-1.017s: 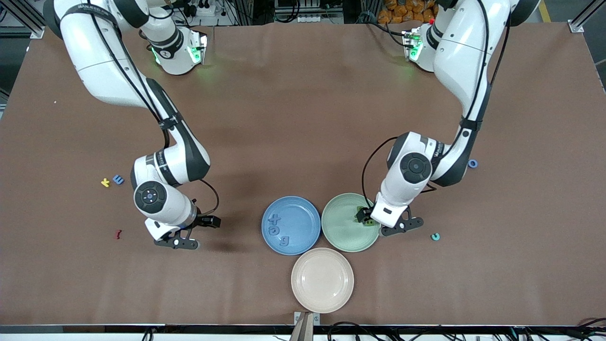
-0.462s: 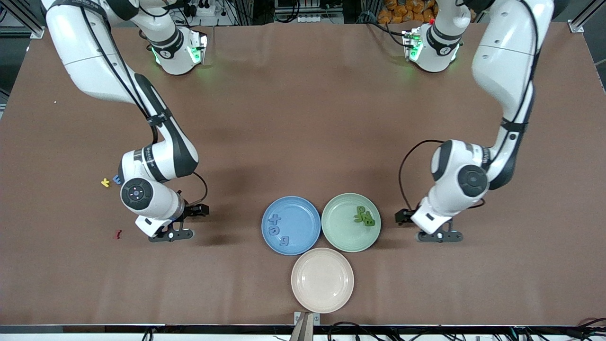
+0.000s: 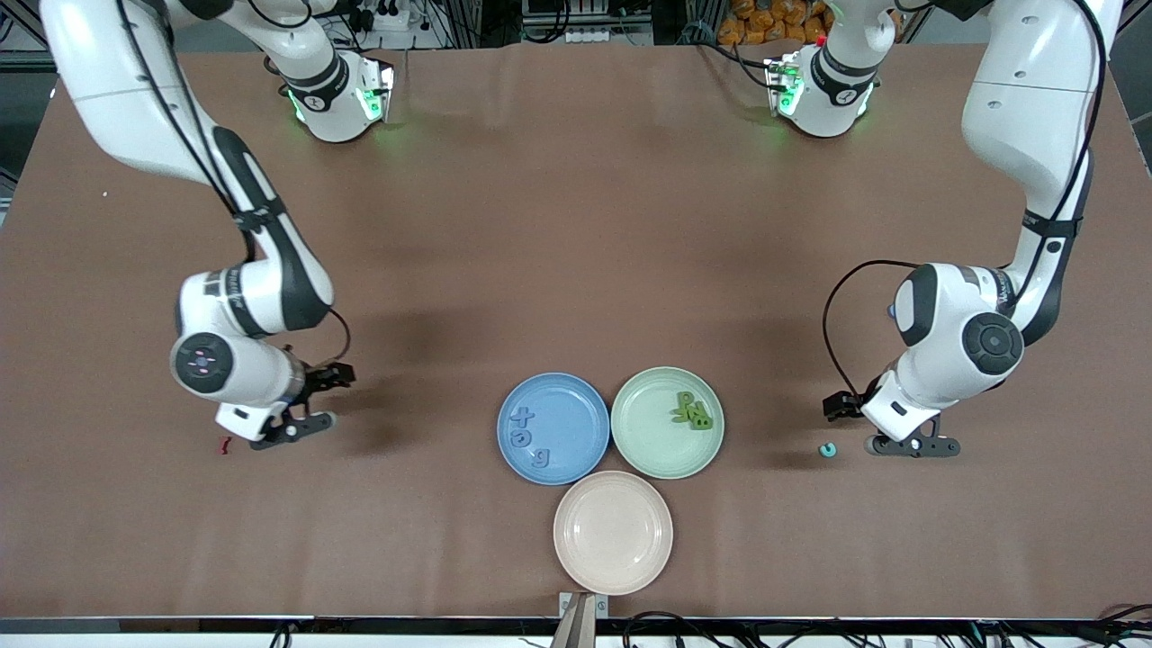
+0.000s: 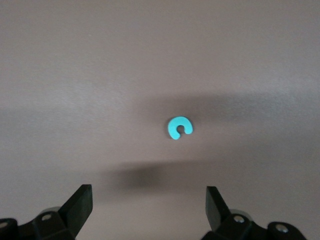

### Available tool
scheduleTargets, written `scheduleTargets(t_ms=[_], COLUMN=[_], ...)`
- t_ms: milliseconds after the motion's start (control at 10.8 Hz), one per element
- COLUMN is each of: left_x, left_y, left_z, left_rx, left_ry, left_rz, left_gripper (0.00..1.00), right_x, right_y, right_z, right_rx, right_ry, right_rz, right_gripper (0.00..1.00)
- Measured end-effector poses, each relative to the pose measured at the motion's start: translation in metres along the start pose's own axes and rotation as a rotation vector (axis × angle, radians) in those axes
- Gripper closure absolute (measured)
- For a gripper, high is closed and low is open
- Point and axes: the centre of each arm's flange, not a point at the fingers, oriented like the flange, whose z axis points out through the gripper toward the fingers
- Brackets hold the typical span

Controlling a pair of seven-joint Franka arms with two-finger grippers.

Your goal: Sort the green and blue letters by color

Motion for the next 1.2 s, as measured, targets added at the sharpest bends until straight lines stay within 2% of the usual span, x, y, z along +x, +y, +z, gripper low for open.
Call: scheduleTargets(t_ms=[185,370,739,924,1202], left_x=[0.003,0.003,-0.019,-0.038,-0.064], left_y=[-0.017,-0.028,-0.028,-0.022,-0.016], left_z=[-0.029,-0.086,-0.203,-0.255,-0.319], left_rx=[0.010,0.028,0.059,0.073,0.075], left_ry=[0.007,0.003,-0.015,-0.031,-0.051], left_rz=[-0.022,-0.036,-0.040,-0.037,-0.043], left_gripper=[0.00,0.00,0.00,0.00,0.00], right_x=[-0.028,-0.049,-0.089,-0.111,-0.130], right_y=[0.047,0.069,0.061,0.067,0.084], right_z=[-0.006,-0.003,0.007,0.016,0.036], right_rx=[0.007,0.013,0.005,-0.005,-0.015], right_ry=[-0.009,-0.013,0.009,0.040,0.079], right_rz=[-0.037,-0.056,-0.134,-0.235,-0.312], right_gripper=[0.00,0.00,0.00,0.00,0.00])
